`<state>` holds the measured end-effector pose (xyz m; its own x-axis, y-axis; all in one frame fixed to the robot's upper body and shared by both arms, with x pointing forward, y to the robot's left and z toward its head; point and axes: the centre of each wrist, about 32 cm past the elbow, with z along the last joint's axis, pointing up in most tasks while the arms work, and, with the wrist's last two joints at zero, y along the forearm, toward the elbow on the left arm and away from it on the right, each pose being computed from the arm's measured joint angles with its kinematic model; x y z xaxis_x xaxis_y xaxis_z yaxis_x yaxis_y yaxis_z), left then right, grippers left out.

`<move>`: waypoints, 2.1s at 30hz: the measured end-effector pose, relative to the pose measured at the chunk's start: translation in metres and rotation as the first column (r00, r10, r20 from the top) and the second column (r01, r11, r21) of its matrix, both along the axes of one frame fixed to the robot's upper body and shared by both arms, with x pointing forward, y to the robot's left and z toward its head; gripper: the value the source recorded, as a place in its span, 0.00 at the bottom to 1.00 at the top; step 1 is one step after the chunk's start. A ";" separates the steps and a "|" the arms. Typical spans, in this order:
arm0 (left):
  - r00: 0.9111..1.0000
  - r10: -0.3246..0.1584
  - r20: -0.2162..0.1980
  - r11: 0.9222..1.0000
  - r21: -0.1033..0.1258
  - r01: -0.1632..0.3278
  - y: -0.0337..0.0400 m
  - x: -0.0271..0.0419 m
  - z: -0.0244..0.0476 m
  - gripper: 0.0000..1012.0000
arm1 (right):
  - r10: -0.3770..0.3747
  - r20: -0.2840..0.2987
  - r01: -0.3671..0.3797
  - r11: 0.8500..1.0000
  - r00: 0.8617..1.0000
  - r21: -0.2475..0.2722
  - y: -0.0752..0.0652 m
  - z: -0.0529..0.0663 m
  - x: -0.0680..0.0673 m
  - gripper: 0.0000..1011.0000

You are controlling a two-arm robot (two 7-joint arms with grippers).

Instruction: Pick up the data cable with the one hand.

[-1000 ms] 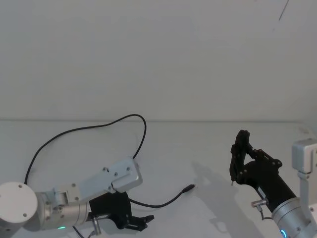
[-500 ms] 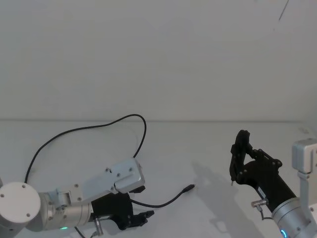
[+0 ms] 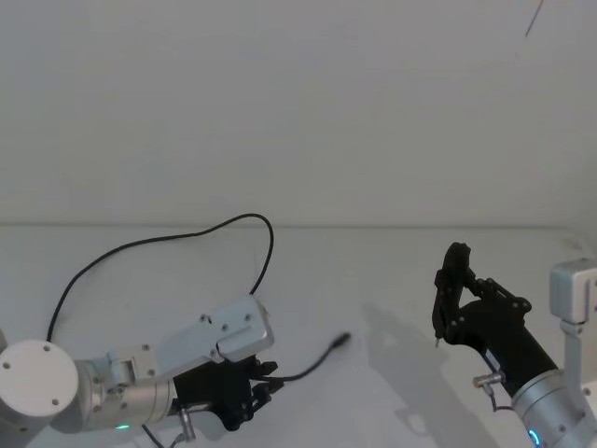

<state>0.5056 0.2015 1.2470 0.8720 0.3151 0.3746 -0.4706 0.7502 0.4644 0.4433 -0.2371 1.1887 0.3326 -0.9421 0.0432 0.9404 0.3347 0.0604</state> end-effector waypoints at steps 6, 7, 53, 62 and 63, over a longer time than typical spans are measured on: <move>1.000 0.000 0.000 1.000 0.000 0.000 -0.0002 0.0001 -0.0001 0.05 | 0.000 0.000 0.000 1.000 1.000 0.000 0.000 0.000 0.000 0.28; 1.000 0.000 0.000 1.000 0.000 0.000 -0.0002 0.0001 -0.0001 0.04 | 0.000 0.000 0.000 1.000 1.000 0.000 0.000 0.000 0.000 0.28; 0.942 -0.272 0.195 0.952 -0.087 0.293 0.0395 -0.0208 -0.0025 0.04 | 0.160 0.024 -0.161 0.972 0.987 0.168 -0.027 0.055 -0.017 0.28; 0.926 -0.307 0.220 0.938 -0.096 0.334 0.0505 -0.0263 -0.0017 0.04 | 0.195 0.025 -0.196 0.959 0.981 0.204 -0.028 0.070 -0.024 0.28; 0.924 -0.310 0.223 0.936 -0.098 0.338 0.0515 -0.0268 -0.0016 0.04 | 0.198 0.023 -0.198 0.958 0.980 0.206 -0.027 0.071 -0.024 0.28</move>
<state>0.4788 0.2530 1.2454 0.8456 0.0863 0.5268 -0.2641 0.9252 0.2724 0.4194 -0.2645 1.2593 0.5135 -0.8459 -0.1444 0.8563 0.4942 0.1501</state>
